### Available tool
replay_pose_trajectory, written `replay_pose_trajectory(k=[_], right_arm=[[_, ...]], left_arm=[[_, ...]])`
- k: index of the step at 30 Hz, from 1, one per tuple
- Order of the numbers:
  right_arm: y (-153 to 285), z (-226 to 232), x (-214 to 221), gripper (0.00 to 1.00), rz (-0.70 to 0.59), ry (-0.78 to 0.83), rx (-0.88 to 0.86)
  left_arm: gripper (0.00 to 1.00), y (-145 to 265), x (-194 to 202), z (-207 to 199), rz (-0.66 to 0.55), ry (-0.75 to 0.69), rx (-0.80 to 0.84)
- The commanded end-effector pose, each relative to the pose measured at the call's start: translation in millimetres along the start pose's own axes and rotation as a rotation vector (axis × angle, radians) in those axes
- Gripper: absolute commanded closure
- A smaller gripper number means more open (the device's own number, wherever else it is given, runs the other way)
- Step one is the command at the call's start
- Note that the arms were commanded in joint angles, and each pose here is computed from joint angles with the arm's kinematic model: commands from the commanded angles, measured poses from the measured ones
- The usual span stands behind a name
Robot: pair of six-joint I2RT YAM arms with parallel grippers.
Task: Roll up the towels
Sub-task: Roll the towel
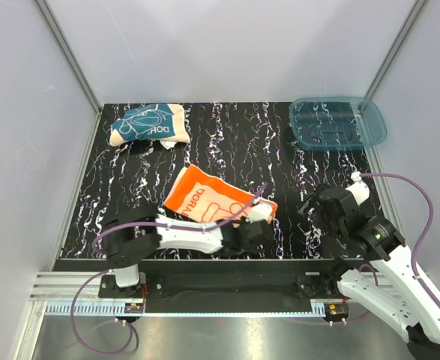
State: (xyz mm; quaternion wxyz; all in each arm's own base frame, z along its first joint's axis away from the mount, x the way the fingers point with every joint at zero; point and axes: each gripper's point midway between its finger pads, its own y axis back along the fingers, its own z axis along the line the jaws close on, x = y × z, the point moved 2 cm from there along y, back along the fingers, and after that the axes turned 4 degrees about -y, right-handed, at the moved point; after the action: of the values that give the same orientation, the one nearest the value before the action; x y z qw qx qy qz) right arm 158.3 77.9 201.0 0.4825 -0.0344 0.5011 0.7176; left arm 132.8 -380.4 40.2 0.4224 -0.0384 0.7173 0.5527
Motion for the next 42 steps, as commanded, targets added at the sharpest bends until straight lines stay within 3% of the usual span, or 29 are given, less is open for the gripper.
replay_pose_trajectory(k=[1, 8, 19, 23, 24, 30, 35, 42], right_arm=[[3.7, 25.4, -15.6, 0.17, -0.039, -0.003, -0.061], [-2.6, 45.2, -14.3, 0.2, -0.016, 0.008, -0.107], [-39.3, 82.3, 24.5, 0.27, 0.167, 0.068, -0.201], [-42.6, 105.7, 30.0, 0.55, 0.191, 0.062, -0.323], [-43.8, 113.8, 35.7, 0.58, 0.216, 0.062, -0.377], [-52.2, 127.0, 66.2, 0.59, 0.346, 0.071, -0.51], [-57.8, 137.8, 78.2, 0.59, 0.383, 0.071, -0.612], [-71.7, 140.9, 96.2, 0.58, 0.428, 0.087, -0.687]], left_arm=[[1.0, 19.5, -29.7, 3.1, -0.048, 0.133, 0.19], [1.0, 46.3, -50.6, 8.2, -0.031, 0.259, 0.423], [1.0, 59.6, -52.6, 30.5, 0.018, 0.533, 0.62], [1.0, 58.2, -50.6, 41.2, 0.031, 0.69, 0.689], [1.0, 54.1, -47.4, 47.6, 0.023, 0.73, 0.699], [1.0, 43.6, -24.1, 62.7, 0.131, 0.934, 0.665], [1.0, 39.5, -14.2, 80.8, 0.159, 1.09, 0.64], [1.0, 31.8, 0.7, 98.2, 0.193, 1.193, 0.597]])
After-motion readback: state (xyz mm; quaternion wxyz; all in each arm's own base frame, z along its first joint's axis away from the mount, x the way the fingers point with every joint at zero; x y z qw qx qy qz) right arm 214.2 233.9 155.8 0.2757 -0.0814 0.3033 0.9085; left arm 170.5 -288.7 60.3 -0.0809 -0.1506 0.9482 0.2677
